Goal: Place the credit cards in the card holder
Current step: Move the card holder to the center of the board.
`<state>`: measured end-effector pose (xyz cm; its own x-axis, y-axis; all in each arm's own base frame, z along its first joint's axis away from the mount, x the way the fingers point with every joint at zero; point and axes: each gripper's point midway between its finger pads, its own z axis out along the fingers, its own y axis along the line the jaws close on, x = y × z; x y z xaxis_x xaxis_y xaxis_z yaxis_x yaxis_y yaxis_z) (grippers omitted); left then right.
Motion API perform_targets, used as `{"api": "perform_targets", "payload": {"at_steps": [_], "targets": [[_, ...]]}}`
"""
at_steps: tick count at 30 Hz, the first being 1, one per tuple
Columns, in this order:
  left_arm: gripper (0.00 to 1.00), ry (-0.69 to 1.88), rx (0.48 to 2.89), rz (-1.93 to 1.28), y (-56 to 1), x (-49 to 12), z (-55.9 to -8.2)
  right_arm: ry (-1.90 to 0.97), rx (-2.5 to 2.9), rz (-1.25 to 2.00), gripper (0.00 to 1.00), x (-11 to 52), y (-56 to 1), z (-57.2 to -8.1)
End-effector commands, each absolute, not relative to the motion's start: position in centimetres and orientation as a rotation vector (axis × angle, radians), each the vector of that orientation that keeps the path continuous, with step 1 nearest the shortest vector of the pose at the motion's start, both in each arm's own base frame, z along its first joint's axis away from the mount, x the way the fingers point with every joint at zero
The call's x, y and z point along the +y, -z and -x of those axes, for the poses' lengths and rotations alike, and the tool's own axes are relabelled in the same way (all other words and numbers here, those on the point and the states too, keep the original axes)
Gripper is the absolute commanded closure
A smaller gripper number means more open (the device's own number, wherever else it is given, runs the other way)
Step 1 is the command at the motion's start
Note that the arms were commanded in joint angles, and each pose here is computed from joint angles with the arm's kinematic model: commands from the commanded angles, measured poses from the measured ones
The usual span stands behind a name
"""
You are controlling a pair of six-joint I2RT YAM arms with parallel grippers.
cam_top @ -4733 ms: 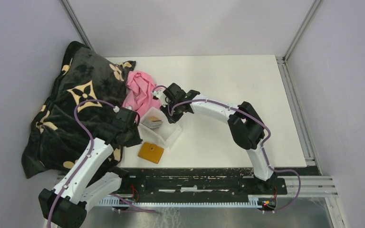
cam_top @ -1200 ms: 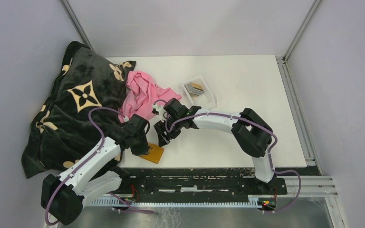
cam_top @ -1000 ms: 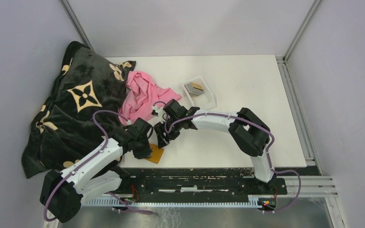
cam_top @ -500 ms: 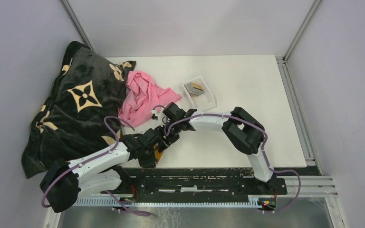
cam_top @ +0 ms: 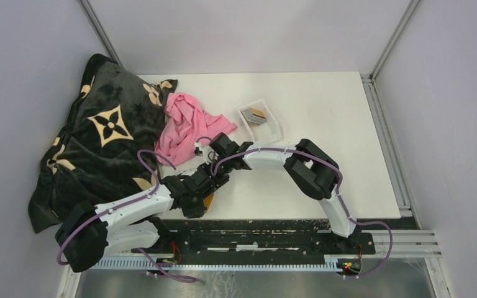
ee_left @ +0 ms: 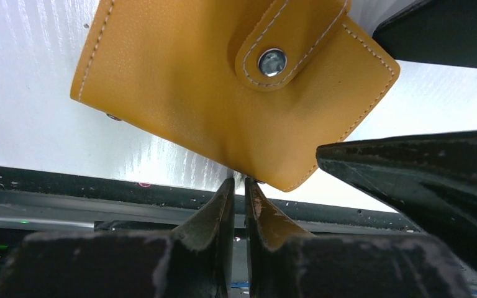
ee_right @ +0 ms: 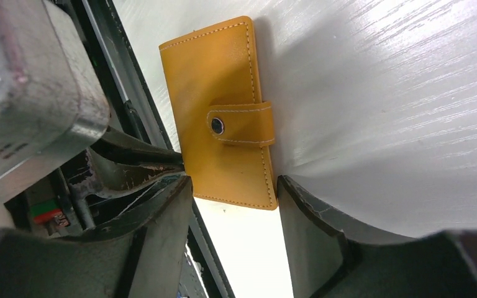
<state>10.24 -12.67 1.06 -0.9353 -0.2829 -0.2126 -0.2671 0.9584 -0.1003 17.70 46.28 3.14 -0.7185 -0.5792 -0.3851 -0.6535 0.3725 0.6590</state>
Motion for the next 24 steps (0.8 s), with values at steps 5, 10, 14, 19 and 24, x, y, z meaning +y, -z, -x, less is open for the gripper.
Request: {"api": "perform_targets", "payload": {"at_steps": [5, 10, 14, 19, 24], "targets": [[0.81, 0.078, 2.800, 0.474, -0.1, -12.6, -11.8, -1.178, 2.610, 1.151, 0.51, 45.2, -0.1, -17.6], [0.81, 0.045, 2.776, 0.466, 0.2, -12.3, -12.3, -1.163, 2.619, 1.145, 0.71, 44.8, 0.1, -17.4], [0.81, 0.027, 2.771, 0.454, 0.2, -12.2, -12.5, -1.175, 2.607, 1.127, 0.85, 45.0, -0.5, -17.7], [0.81, 0.023, 2.770, 0.437, 0.2, -12.2, -12.7, -1.204, 2.584, 1.089, 0.99, 45.5, -1.9, -18.5], [0.81, 0.035, 2.753, 0.420, 0.1, -12.6, -13.3, -1.196, 2.579, 1.033, 0.99, 45.0, -2.6, -19.6]]}}
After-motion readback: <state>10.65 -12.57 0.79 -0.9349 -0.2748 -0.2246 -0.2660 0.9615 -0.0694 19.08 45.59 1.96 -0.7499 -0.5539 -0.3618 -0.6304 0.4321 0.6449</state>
